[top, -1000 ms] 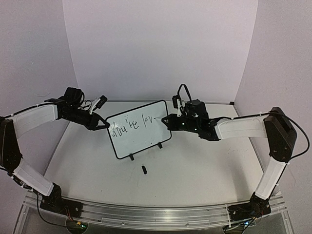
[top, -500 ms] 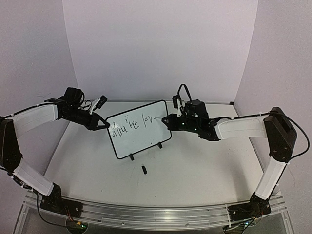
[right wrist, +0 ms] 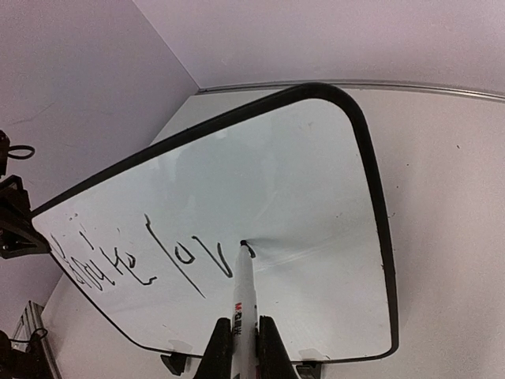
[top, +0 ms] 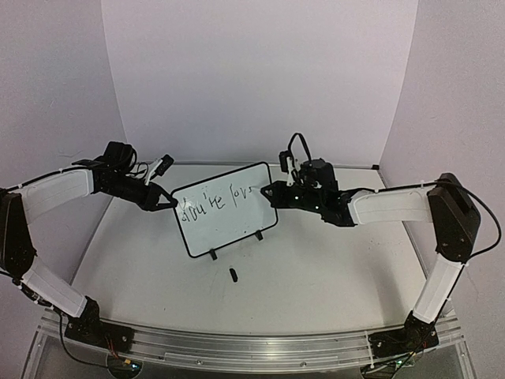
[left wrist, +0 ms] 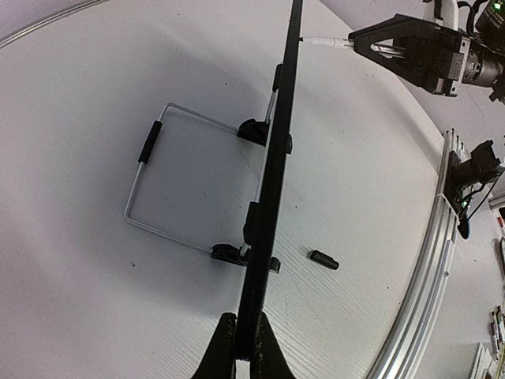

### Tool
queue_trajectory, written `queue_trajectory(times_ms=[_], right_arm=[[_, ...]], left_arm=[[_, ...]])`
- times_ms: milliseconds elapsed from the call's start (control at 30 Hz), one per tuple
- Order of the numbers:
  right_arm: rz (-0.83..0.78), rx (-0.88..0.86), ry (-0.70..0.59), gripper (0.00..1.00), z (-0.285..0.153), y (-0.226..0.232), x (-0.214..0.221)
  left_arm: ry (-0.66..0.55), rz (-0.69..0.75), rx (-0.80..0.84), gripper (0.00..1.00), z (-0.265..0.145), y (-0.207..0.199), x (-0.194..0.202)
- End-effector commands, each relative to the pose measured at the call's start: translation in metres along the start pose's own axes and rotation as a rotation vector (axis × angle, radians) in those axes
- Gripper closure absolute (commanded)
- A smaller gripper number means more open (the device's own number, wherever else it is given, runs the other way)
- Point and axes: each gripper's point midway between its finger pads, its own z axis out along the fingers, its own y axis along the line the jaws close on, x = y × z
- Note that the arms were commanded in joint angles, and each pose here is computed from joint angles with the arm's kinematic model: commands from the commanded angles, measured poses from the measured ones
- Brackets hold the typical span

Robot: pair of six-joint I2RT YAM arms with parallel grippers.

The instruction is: Write a sentence on the whiteboard

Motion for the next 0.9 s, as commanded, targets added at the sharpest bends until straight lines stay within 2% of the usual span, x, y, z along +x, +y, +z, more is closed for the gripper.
queue_trajectory(times_ms=[0,867], right_arm=[[-0.02,-0.069,-0.089,1.0,-0.002,0.02,-0.035],[0.032,-0.013,0.022,1.0,0.005,-0.008,0.017]], left_arm=[[0.033,0.018,-0.107,1.0,0.0,0.022,0.001],[0.031,0.02,-0.106,1.0,0.0,0.022,0.001]])
